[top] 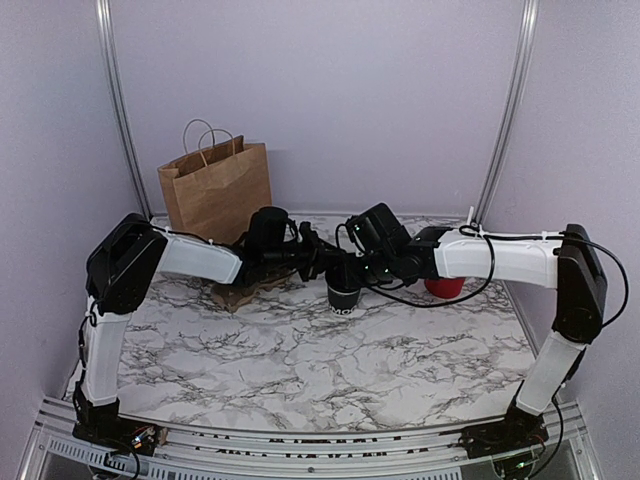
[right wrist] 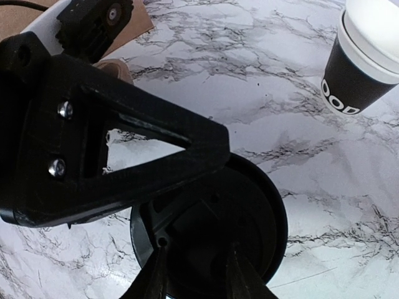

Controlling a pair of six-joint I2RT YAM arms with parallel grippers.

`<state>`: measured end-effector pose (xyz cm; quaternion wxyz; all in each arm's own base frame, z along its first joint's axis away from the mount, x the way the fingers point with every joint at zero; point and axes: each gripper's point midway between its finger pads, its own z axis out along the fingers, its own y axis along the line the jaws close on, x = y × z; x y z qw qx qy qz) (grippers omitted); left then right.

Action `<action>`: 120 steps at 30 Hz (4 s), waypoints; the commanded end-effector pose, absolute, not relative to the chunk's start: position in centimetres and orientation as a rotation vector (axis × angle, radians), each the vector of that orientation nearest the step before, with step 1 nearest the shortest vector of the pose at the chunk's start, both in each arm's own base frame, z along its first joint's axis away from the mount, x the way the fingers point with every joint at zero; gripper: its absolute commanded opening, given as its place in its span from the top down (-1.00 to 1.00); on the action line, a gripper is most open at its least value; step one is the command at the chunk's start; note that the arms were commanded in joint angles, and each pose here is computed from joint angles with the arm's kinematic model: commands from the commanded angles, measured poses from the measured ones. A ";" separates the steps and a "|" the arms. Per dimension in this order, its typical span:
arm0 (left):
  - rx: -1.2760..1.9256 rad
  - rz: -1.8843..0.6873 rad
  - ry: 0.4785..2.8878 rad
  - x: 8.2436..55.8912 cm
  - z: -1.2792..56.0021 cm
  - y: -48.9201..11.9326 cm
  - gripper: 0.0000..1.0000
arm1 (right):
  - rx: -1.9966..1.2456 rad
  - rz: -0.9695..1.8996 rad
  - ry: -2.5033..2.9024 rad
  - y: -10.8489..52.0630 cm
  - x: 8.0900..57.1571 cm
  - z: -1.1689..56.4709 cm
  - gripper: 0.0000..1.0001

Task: Pack the takeout coffee

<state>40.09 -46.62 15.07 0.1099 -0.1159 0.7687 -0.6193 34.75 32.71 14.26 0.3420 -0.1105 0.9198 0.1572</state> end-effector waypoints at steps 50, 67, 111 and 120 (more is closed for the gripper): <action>-0.159 -1.777 2.246 38.7 21.9 -48.1 0.80 | -0.227 0.572 2.306 30.5 34.5 19.6 0.28; -0.170 -1.799 2.301 39.3 20.1 -49.5 0.79 | -0.246 0.582 2.307 31.3 34.4 18.4 0.35; -0.088 -1.453 2.338 37.1 22.0 -38.3 0.74 | -0.180 0.527 2.299 28.1 35.5 19.1 0.37; -0.095 -1.341 2.410 34.6 18.7 -36.4 0.75 | -0.233 0.545 2.300 29.4 37.3 18.5 -0.02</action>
